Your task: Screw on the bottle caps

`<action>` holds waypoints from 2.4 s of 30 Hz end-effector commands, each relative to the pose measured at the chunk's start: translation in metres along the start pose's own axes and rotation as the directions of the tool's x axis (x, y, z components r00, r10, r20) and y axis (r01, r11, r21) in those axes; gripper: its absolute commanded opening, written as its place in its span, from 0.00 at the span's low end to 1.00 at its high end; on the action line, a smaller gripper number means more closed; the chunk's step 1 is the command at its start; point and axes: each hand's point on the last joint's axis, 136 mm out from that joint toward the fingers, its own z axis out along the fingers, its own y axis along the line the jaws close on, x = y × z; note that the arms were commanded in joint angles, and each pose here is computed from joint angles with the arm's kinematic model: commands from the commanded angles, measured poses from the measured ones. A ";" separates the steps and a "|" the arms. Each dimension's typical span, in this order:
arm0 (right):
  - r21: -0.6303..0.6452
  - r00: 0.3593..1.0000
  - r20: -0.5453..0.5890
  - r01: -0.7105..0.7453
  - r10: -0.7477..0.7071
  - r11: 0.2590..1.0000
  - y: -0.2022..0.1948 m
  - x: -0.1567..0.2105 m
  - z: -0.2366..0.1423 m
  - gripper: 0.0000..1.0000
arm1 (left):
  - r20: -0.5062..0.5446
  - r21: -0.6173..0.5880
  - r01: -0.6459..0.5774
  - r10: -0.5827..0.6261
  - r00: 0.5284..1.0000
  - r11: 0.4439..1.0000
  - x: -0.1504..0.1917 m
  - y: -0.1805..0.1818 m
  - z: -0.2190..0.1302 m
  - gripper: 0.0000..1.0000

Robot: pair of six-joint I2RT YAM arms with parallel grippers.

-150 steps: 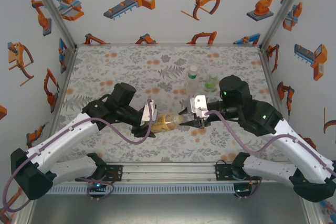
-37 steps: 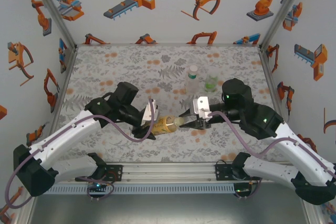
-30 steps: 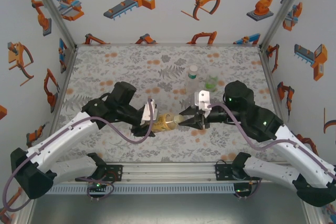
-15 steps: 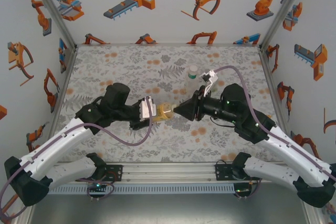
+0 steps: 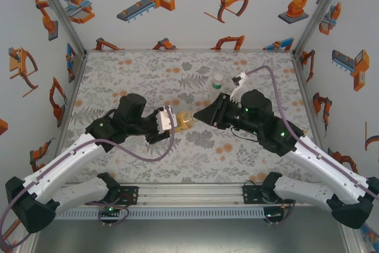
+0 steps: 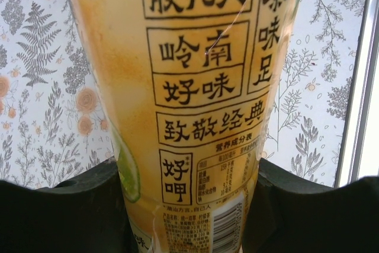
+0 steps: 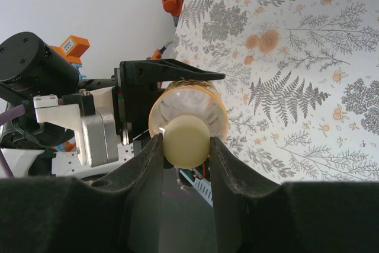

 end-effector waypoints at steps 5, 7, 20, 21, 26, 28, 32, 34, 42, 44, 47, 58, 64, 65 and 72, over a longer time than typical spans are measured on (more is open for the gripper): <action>-0.061 0.971 0.119 0.216 -0.207 0.975 0.024 -0.022 -0.028 0.42 | 0.085 0.059 -0.032 0.027 0.996 0.998 -0.016 -0.011 -0.002 0.00; -0.074 0.942 0.150 0.312 -0.299 0.947 0.031 -0.025 -0.037 0.47 | 0.096 0.093 -0.037 0.028 0.995 0.995 -0.018 -0.016 -0.002 0.00; -0.414 0.377 0.275 0.877 -0.884 0.245 0.087 0.044 -0.076 0.50 | 0.170 0.336 -0.059 0.002 0.986 0.940 -0.030 -0.055 -0.007 0.00; -0.439 0.333 0.280 0.878 -0.900 0.188 0.087 0.050 -0.078 0.50 | 0.170 0.358 -0.057 -0.005 0.985 0.932 -0.031 -0.058 -0.008 0.00; -0.488 0.233 0.268 0.869 -0.935 0.076 0.084 0.063 -0.077 0.52 | 0.173 0.417 -0.052 -0.023 0.985 0.908 -0.033 -0.066 -0.009 0.00; -0.501 0.217 0.259 0.863 -0.941 0.061 0.080 0.067 -0.075 0.52 | 0.173 0.419 -0.052 -0.024 0.985 0.906 -0.033 -0.066 -0.009 0.00; -0.498 0.212 0.237 0.865 -0.948 0.069 0.074 0.068 -0.067 0.51 | 0.178 0.422 -0.054 -0.024 0.984 0.905 -0.034 -0.067 -0.010 0.00; -0.499 0.213 0.236 0.864 -0.948 0.070 0.073 0.069 -0.066 0.49 | 0.179 0.422 -0.055 -0.024 0.984 0.905 -0.034 -0.067 -0.010 0.00; -0.494 0.212 0.245 0.867 -0.946 0.066 0.073 0.069 -0.064 0.41 | 0.181 0.420 -0.056 -0.023 0.983 0.906 -0.034 -0.067 -0.011 0.00; -0.493 0.212 0.243 0.867 -0.947 0.068 0.072 0.069 -0.064 0.38 | 0.182 0.420 -0.057 -0.022 0.983 0.906 -0.035 -0.067 -0.011 0.00; -0.490 0.211 0.239 0.869 -0.948 0.070 0.071 0.069 -0.063 0.34 | 0.183 0.419 -0.059 -0.020 0.983 0.906 -0.035 -0.067 -0.011 0.00; -0.437 0.391 0.161 0.851 -0.906 0.289 0.068 0.053 -0.050 0.11 | 0.171 0.357 -0.071 0.010 0.985 0.931 -0.033 -0.059 -0.012 0.00; -0.311 0.656 0.110 0.736 -0.747 0.601 0.059 0.024 -0.030 0.00 | 0.138 0.192 -0.064 0.038 0.990 0.979 -0.026 -0.034 -0.009 0.00; -0.292 0.702 0.099 0.698 -0.705 0.654 0.056 0.021 -0.026 0.00 | 0.130 0.162 -0.060 0.039 0.991 0.985 -0.025 -0.030 -0.009 0.00; -0.195 0.931 0.056 0.364 -0.360 0.911 0.037 0.003 -0.009 0.00 | 0.084 -0.012 -0.049 0.050 0.995 0.999 -0.017 -0.003 -0.011 0.00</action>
